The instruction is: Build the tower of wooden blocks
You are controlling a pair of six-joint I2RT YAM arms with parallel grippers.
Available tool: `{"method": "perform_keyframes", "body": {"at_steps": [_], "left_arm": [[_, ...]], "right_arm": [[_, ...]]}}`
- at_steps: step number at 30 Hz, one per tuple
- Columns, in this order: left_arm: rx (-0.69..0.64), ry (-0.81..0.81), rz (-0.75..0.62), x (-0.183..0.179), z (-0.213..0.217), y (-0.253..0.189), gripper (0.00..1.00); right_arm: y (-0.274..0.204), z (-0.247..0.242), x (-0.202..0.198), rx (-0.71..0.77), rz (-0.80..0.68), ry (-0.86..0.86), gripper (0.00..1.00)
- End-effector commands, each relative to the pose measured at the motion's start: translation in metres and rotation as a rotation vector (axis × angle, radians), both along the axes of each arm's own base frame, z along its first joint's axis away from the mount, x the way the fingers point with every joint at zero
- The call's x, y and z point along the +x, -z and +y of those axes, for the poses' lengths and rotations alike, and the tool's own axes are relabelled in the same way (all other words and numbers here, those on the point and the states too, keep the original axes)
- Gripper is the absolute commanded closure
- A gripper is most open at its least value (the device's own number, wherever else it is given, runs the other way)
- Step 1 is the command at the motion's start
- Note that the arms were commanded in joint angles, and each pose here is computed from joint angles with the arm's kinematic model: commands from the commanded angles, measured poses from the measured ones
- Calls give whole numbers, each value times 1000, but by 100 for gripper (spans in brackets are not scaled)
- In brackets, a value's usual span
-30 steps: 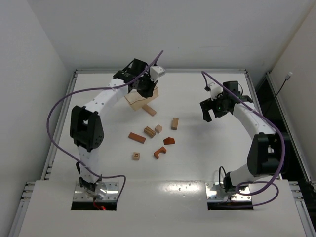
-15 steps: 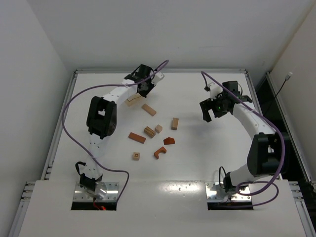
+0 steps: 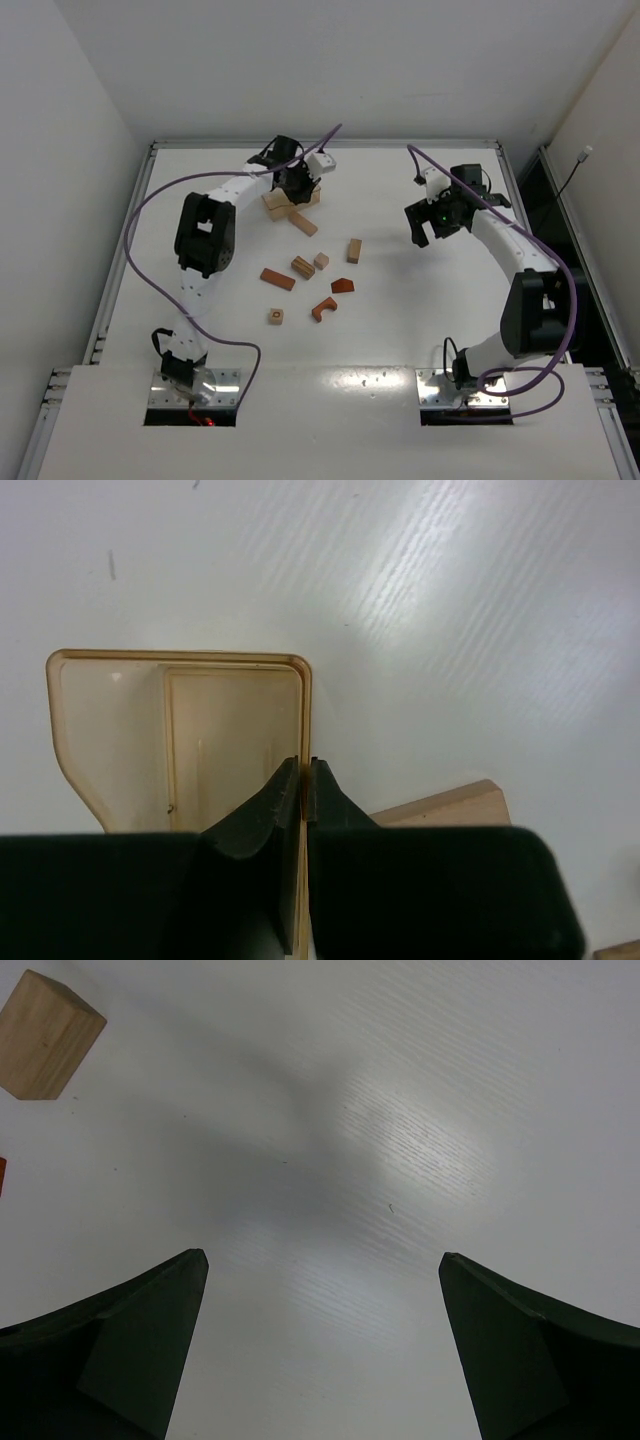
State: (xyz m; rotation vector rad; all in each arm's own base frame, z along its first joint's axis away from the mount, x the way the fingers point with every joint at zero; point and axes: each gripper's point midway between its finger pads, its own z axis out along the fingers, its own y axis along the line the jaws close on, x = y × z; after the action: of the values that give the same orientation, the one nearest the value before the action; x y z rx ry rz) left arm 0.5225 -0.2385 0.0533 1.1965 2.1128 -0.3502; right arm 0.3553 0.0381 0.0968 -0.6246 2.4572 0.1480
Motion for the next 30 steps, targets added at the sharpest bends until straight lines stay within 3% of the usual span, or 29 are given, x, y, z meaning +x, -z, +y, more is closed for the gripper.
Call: {"method": "perform_keyframes", "body": {"at_steps": [1,10,20,26,30], "left_arm": [[-115,203,95,-41,-36,-4,100],[-109,449,235,-180,-88,-15,100],[-178,569,308,-282,-123,-46,100],[-180,534,282,-283,-127,-49,100],[-275,341,187,-222,-115,-79,100]], "right_arm": [[-18,2,14,9,-65,-1,3],[-22,4,14,17,-74,-7,3],[-25,6,11,24,-85,-12,3],[-26,7,10,32,-93,-17,3],[-27,7,10,33,-102,-18,3]]}}
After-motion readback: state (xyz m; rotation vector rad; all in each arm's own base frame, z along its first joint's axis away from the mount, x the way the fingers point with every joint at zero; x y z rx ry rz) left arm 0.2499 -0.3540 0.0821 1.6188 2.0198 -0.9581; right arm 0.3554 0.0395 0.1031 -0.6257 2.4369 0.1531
